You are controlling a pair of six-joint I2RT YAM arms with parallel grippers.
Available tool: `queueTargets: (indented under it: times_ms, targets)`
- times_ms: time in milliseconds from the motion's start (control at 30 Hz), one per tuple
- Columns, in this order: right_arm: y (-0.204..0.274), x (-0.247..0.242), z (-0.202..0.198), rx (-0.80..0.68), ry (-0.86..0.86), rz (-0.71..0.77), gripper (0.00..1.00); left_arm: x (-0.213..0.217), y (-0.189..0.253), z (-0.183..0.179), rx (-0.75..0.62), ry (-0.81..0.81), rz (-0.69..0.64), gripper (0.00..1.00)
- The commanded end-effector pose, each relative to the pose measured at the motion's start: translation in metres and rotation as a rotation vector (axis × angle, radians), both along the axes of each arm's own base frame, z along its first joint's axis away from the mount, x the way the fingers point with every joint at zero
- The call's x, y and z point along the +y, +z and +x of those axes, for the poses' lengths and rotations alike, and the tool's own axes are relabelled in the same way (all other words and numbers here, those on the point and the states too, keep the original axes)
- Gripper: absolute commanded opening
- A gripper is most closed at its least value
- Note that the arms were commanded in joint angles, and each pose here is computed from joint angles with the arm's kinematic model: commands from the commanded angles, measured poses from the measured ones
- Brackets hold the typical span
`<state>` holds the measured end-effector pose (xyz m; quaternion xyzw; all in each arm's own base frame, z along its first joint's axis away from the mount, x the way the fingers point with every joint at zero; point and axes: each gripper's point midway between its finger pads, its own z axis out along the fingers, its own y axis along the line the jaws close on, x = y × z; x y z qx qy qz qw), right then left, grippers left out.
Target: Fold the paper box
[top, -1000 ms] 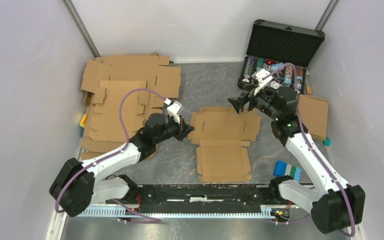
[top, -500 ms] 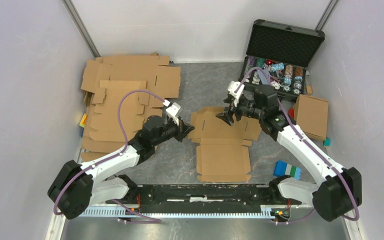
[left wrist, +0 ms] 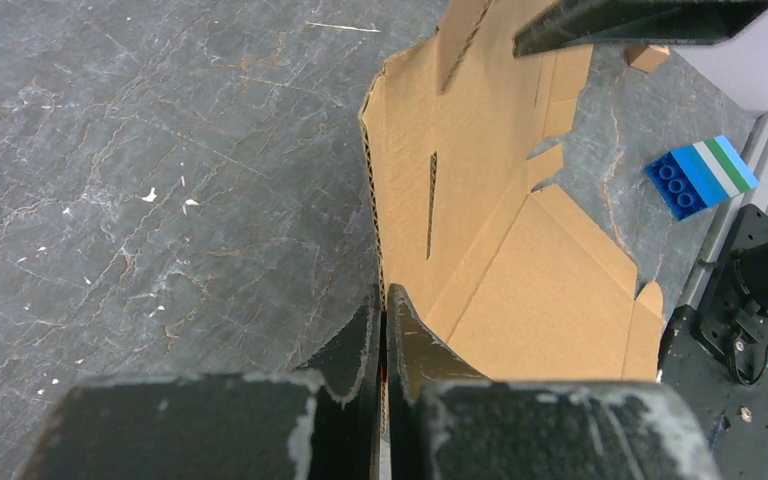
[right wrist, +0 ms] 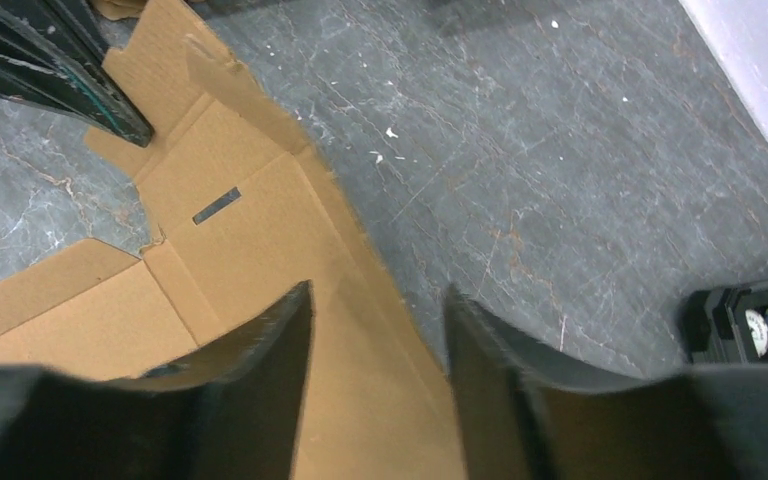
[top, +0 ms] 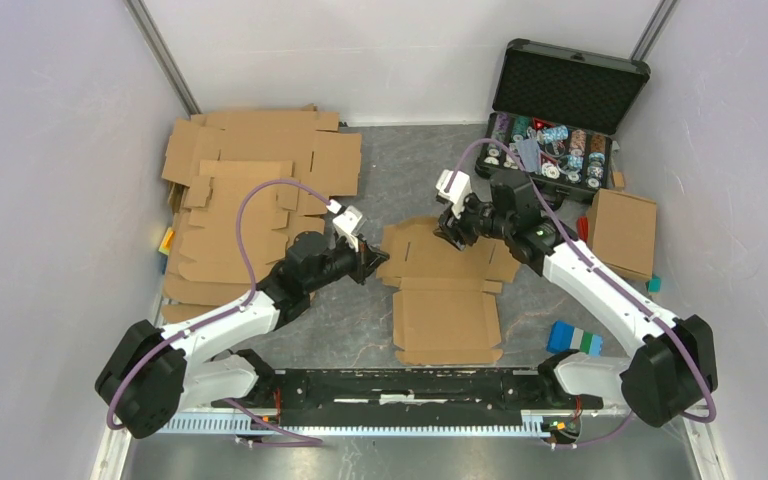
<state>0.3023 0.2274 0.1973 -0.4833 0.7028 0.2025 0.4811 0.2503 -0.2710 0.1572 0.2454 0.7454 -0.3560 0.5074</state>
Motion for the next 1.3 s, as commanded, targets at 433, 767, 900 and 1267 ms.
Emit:
queueTargets:
  times_ms: [433, 767, 900, 1267]
  targets:
    - [0.037, -0.013, 0.012, -0.022, -0.208, 0.095, 0.0, 0.018, -0.001, 0.03, 0.02, 0.194, 0.076, 0.43]
    - [-0.004, -0.084, 0.028, 0.031, -0.743, 0.192, 0.0, 0.053, -0.012, 0.045, 0.106, 0.396, 0.048, 0.89]
    - [-0.005, -0.086, 0.023, -0.011, -0.732, 0.289, 0.0, 0.056, -0.027, 0.053, 0.227, 0.388, -0.004, 0.9]
    - [0.005, -0.134, 0.002, -0.182, -0.923, 0.48, 0.0, 0.057, -0.037, 0.057, 0.315, 0.336, -0.068, 0.92]
